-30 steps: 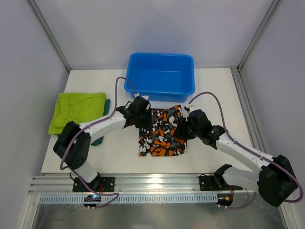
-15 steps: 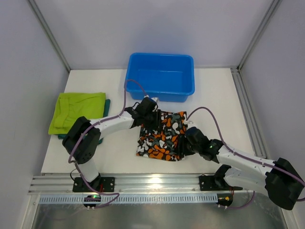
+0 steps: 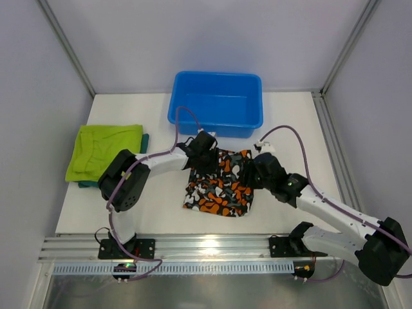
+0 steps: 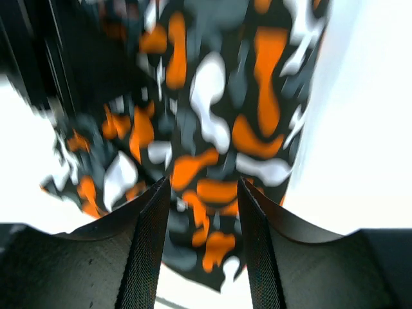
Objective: Fold and stack the shorts
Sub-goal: Smooth out the shorts at the center of the board.
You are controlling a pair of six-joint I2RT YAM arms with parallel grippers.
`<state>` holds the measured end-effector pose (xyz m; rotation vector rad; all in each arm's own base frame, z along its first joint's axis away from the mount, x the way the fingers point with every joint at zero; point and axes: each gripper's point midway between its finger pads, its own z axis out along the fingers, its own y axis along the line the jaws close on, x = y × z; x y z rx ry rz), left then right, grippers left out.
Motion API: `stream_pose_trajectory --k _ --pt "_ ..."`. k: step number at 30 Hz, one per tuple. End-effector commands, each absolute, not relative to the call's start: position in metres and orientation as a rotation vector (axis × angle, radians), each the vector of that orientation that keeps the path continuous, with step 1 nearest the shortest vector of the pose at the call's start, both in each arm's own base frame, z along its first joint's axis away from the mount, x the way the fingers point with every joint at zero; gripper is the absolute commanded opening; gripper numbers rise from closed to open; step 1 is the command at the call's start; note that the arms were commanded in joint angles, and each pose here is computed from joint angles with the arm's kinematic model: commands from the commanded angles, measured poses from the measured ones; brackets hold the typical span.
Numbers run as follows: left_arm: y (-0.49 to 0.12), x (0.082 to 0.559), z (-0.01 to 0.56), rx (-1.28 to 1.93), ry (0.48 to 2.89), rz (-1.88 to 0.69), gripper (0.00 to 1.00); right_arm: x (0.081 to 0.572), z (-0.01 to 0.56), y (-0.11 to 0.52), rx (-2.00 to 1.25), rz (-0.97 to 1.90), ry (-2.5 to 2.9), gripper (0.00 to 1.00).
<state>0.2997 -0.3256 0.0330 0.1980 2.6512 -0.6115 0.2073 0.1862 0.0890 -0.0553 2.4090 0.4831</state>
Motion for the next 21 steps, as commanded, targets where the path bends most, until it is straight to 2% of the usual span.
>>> stream_pose_trajectory --k 1,5,10,16,21 --pt "-0.325 0.316 0.059 0.199 2.552 -0.610 0.42 0.251 0.124 0.176 0.005 0.412 2.292 0.50" --pt "-0.326 0.314 0.049 0.207 2.583 -0.602 0.42 0.288 0.120 0.166 0.075 0.306 2.278 0.50" --pt "-0.323 0.314 0.040 0.197 2.598 -0.573 0.42 0.308 0.088 0.172 0.103 0.268 2.324 0.46" --pt "-0.305 0.317 0.025 0.177 2.632 -0.443 0.42 0.309 0.031 0.138 0.190 0.062 2.453 0.41" --pt "-0.304 0.312 0.039 0.159 2.649 -0.460 0.42 0.303 0.032 0.136 0.162 0.065 2.472 0.40"
